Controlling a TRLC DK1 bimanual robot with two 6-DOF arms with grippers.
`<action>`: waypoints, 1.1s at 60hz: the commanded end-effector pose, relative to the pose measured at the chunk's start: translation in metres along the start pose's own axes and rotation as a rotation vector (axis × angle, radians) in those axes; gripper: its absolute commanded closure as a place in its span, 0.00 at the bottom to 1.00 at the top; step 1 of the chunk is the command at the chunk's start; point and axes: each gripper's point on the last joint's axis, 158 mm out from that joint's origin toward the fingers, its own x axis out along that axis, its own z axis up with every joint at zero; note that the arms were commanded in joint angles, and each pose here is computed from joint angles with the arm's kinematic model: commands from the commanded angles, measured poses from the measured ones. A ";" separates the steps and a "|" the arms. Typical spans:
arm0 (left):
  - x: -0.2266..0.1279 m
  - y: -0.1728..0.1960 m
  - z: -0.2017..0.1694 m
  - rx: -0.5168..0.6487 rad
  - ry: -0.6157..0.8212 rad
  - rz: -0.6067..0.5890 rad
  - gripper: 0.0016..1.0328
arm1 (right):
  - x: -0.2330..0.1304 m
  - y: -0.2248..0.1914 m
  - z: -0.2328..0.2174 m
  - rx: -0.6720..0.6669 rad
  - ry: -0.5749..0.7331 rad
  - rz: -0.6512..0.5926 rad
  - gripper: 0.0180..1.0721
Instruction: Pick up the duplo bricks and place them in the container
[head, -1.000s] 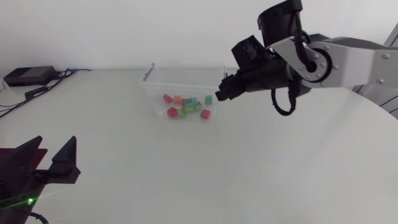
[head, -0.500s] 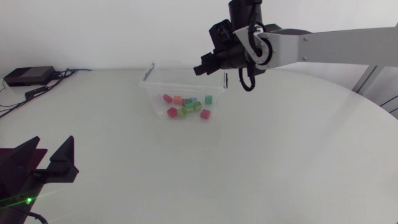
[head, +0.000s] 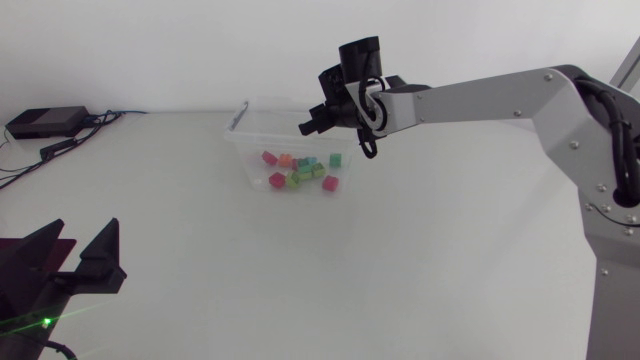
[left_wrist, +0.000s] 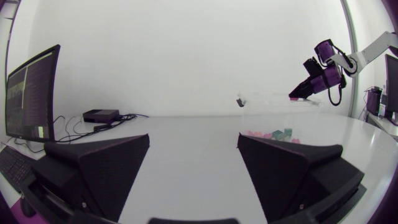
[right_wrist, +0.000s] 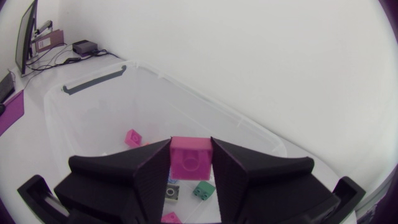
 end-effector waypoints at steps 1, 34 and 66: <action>0.000 0.002 -0.008 -0.028 0.016 0.011 0.04 | 0.001 -0.008 0.017 0.023 -0.048 -0.027 0.81; 0.000 0.003 -0.007 -0.025 0.011 0.014 0.04 | -0.050 -0.036 0.055 0.046 -0.098 -0.095 0.04; 0.000 0.003 -0.007 -0.020 0.011 0.012 0.04 | -0.197 -0.139 0.002 0.114 -0.149 -0.314 0.04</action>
